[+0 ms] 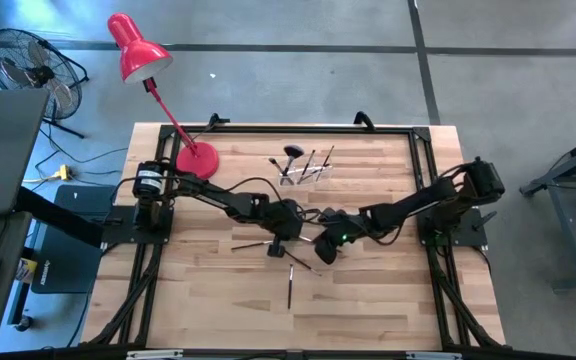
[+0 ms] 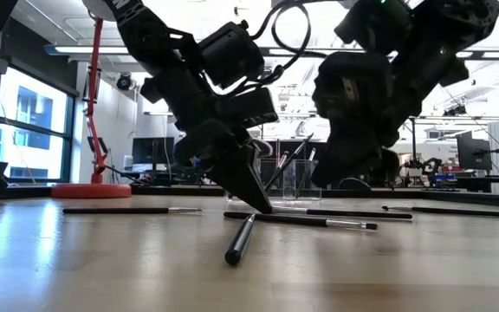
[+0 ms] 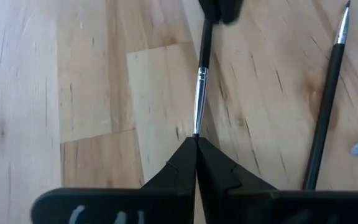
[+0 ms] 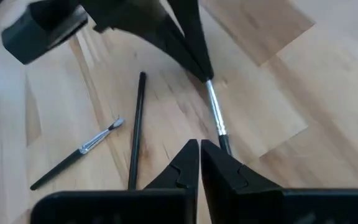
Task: Put items in baskets/containers
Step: Put the eyeshadow brush into the transparent organizer
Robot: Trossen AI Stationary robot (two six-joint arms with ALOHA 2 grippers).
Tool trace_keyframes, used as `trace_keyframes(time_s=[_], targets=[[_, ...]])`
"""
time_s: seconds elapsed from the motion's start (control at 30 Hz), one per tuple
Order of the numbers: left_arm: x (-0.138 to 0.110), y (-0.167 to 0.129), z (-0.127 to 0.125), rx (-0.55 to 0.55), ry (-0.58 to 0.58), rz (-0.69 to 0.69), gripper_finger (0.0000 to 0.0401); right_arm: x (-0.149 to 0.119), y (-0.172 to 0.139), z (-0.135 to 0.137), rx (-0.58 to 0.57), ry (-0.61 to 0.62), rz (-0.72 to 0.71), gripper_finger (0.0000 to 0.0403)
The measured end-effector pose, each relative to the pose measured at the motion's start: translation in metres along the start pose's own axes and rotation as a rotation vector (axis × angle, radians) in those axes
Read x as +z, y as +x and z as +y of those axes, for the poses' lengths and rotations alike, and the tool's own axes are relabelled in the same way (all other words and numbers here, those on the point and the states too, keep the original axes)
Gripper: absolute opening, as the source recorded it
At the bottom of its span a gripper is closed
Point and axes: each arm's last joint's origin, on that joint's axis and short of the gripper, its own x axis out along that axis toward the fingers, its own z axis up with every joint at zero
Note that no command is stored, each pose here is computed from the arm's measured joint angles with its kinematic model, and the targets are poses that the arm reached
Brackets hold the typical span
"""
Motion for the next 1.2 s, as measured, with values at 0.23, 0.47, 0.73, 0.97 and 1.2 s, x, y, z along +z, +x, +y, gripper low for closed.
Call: trace_keyframes(time_s=[0.23,0.47,0.73,0.97,1.2], targets=[[0.000,-0.011,0.000,0.047,-0.065,0.042,0.0000,0.003,-0.021,0.011,-0.095,-0.081,-0.147,0.0058],[-0.003,-0.015,-0.003,0.051,-0.134,0.088,0.0000,0.006,-0.025,0.014,-0.081,-0.135,-0.190,0.0083],[0.012,-0.020,-0.020,0.034,-0.152,0.168,0.0000,0.004,-0.024,0.010,-0.156,-0.376,-0.156,0.0125],[0.038,-0.032,-0.020,0.049,-0.145,0.165,0.0000,-0.003,-0.014,0.011,-0.233,-0.531,-0.043,0.0177],[0.046,-0.039,-0.018,0.070,-0.147,0.200,0.0000,0.011,0.006,0.032,-0.281,-0.665,0.022,0.0191]])
